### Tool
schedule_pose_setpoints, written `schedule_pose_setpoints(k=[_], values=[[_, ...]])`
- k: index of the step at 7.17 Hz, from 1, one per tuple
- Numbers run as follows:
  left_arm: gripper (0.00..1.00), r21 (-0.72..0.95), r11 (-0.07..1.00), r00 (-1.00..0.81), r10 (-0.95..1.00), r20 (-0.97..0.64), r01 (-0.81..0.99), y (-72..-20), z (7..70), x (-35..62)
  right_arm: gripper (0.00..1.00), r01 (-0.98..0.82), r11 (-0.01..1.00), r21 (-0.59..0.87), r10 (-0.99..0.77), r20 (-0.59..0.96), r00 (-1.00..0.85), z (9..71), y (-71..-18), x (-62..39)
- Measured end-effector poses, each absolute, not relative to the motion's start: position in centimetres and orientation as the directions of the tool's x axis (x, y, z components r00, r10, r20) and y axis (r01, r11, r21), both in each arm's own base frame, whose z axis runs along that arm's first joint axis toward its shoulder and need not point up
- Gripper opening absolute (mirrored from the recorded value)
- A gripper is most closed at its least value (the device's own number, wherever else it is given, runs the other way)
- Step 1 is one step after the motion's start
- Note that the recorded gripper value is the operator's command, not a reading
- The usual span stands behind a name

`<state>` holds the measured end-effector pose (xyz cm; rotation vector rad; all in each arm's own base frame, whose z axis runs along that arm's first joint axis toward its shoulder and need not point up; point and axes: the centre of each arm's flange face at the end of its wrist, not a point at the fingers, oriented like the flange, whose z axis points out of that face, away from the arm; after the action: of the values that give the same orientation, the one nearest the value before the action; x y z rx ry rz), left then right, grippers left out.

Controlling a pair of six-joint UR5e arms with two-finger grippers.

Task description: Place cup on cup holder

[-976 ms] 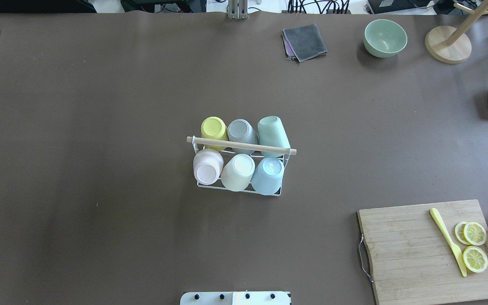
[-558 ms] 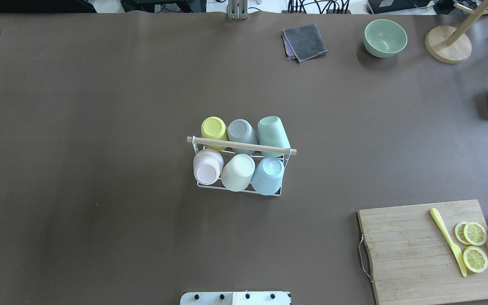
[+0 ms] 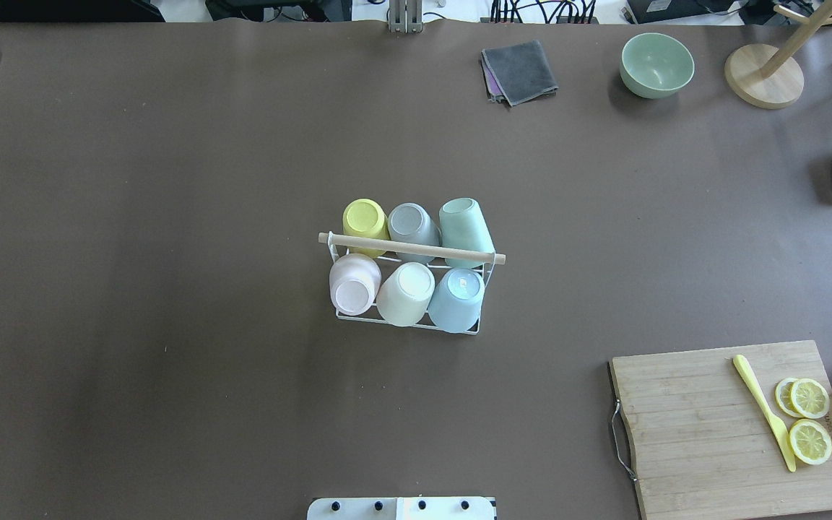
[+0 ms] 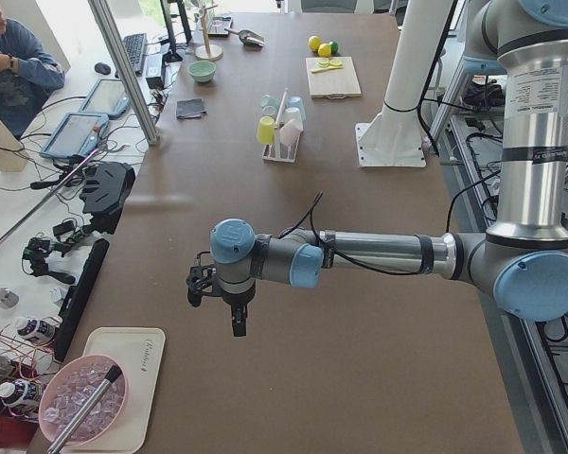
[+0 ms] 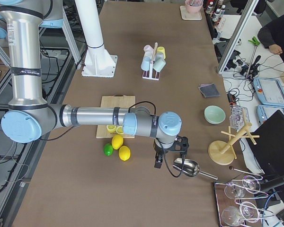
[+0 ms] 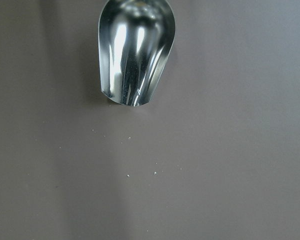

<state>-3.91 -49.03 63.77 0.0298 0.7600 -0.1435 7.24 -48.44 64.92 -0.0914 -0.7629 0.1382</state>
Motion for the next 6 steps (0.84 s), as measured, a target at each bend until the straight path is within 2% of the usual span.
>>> schedule_pose_setpoints(k=[6], values=[[0.99,-0.017,0.990,0.720,-0.113,-0.685,0.139,-49.07,63.61,-3.95,1.00,-0.091,0.988,-0.128,0.154,0.681,0.716,64.79,-48.64,7.26]])
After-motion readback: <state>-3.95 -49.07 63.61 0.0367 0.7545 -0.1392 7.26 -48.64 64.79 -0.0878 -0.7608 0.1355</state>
